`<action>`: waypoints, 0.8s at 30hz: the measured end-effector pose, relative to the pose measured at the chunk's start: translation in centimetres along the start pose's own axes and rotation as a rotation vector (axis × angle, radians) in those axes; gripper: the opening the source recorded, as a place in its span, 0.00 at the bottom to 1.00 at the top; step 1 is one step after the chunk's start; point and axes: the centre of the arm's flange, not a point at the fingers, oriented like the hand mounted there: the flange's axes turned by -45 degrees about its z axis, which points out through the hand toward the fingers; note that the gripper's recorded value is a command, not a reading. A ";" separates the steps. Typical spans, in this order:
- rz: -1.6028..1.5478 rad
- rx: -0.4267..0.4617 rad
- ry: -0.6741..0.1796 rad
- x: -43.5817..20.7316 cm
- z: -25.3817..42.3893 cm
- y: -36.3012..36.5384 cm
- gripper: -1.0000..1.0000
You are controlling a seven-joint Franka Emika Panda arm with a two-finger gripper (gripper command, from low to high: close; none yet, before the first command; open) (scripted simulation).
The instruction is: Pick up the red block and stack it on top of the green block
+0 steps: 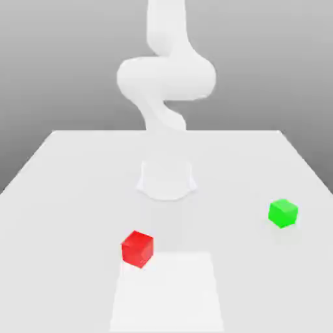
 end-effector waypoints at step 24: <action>0.427 -0.193 -0.703 -37.7 35.1 7.3 0.00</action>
